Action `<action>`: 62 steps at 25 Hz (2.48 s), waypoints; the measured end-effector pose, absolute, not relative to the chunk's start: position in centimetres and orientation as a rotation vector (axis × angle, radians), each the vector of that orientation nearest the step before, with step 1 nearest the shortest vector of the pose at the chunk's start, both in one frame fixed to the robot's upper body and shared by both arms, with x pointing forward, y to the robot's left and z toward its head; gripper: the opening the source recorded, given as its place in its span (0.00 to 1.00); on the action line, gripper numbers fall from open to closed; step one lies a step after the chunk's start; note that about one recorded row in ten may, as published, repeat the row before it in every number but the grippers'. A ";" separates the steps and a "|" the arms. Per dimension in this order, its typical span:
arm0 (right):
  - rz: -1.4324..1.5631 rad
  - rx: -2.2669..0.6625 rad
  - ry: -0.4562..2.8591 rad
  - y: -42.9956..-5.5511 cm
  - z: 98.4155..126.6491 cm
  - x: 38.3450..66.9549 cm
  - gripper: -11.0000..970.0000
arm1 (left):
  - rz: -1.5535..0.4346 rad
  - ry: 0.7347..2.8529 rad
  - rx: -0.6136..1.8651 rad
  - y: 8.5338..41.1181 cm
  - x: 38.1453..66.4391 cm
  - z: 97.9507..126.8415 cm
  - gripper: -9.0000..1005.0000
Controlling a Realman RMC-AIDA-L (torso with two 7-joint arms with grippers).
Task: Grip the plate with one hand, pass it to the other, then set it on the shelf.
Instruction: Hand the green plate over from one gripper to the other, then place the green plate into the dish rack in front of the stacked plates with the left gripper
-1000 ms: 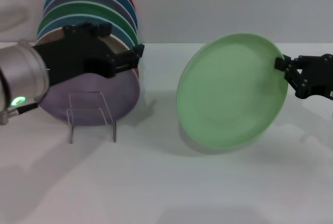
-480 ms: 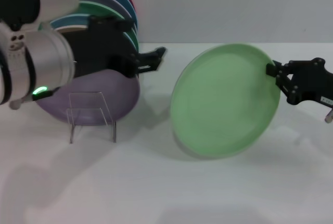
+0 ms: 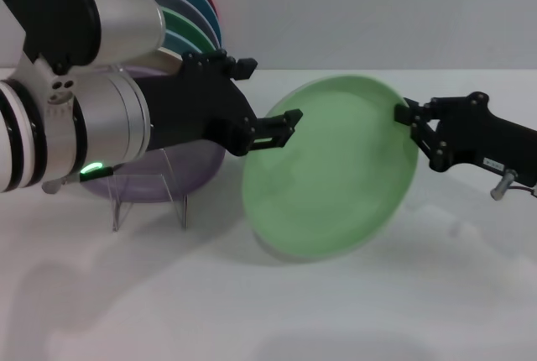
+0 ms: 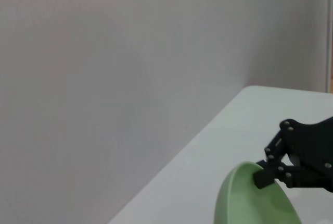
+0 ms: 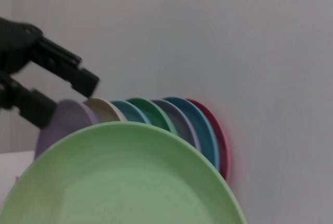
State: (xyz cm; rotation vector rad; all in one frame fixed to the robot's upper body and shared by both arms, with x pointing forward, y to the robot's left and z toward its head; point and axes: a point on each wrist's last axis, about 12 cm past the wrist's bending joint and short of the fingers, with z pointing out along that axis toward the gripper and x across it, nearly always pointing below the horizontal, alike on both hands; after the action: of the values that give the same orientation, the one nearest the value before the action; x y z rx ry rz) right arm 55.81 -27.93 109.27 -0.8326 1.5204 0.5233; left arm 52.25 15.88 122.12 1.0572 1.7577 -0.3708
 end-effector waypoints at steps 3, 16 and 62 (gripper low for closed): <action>0.536 -0.836 1.508 -27.6 109.4 55.8 0.03 | -0.377 1.769 1.063 15.8 52.2 121.9 0.74; 0.587 -0.849 1.461 -27.2 109.8 55.3 0.03 | -0.389 1.812 1.078 15.4 53.1 121.0 0.74; 0.548 0.118 1.201 -36.4 106.3 45.3 0.83 | 0.386 0.479 0.697 13.0 48.7 118.3 0.08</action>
State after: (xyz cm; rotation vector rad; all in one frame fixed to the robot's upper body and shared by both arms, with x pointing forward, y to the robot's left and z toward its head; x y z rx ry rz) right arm 45.31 -36.40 106.32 0.1175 1.2012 0.5483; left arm 48.66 13.02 118.26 0.6973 0.4787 0.3857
